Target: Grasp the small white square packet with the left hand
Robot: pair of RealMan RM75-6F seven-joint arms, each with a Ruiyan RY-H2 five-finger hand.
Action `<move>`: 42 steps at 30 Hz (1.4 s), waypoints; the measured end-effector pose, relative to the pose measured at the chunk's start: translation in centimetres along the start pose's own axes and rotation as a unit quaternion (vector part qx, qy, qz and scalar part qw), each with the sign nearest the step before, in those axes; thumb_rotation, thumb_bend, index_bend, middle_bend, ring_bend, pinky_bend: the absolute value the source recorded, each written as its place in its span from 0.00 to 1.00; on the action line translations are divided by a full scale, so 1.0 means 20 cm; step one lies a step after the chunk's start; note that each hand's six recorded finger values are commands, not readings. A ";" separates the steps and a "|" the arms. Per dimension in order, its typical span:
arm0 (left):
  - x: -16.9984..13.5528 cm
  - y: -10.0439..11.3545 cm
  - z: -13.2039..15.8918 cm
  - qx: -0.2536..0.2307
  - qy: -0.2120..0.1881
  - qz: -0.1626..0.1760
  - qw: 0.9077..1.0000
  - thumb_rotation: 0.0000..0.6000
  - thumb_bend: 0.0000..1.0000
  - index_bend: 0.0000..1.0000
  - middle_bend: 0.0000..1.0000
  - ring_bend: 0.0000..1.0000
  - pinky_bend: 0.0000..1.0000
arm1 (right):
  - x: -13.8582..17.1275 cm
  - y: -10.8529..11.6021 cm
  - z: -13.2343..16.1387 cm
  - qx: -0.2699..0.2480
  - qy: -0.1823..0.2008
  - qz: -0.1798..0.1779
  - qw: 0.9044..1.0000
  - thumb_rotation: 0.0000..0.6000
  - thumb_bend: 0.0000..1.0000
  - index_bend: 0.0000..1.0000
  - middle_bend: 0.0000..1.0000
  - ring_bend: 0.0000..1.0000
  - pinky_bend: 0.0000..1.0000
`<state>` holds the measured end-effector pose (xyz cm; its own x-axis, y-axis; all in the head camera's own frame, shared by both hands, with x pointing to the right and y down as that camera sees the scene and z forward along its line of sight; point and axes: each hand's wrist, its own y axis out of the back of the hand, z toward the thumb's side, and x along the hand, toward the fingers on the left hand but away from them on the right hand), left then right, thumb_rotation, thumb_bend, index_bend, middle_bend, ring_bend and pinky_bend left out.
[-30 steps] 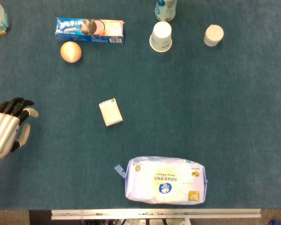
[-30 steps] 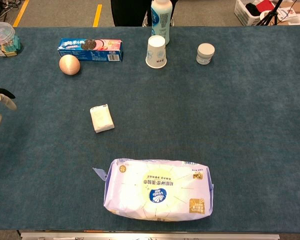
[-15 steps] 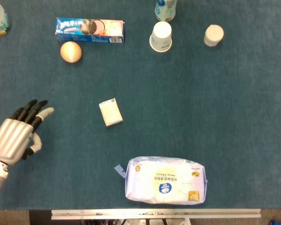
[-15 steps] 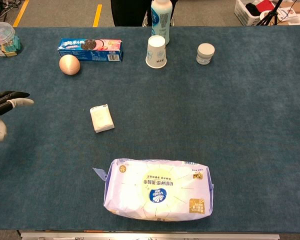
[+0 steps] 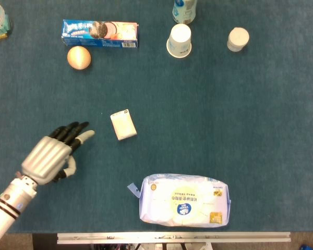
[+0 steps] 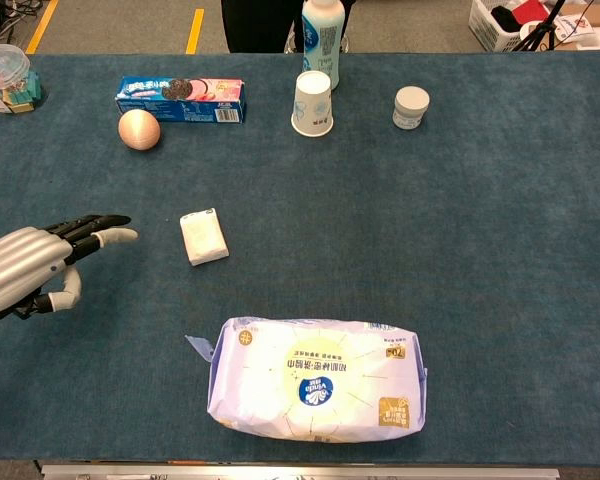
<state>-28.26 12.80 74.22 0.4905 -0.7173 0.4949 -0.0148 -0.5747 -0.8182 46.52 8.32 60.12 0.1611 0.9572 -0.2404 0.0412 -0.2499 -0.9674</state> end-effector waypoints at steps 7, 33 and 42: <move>0.05 0.00 0.06 0.000 -0.019 -0.004 1.000 0.33 1.00 0.08 0.00 0.00 0.16 | 0.00 0.00 0.00 0.000 0.000 0.001 1.000 1.00 0.06 0.59 0.44 0.25 0.21; 0.27 0.01 0.20 0.071 -0.076 0.003 0.995 0.36 1.00 0.09 0.00 0.00 0.09 | 0.00 0.00 0.00 0.001 0.000 0.002 1.000 1.00 0.06 0.59 0.44 0.25 0.21; 0.28 -0.01 0.20 0.096 -0.076 -0.003 0.992 0.36 1.00 0.09 0.00 0.00 0.09 | 0.00 -0.01 0.00 0.002 0.000 0.005 1.000 1.00 0.06 0.59 0.44 0.25 0.21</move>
<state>-21.95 10.38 75.96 0.6165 -0.6374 0.4622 0.1484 -0.4824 -0.8633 46.51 8.42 60.22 0.1610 0.9547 -0.2503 0.0348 -0.2589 -0.9653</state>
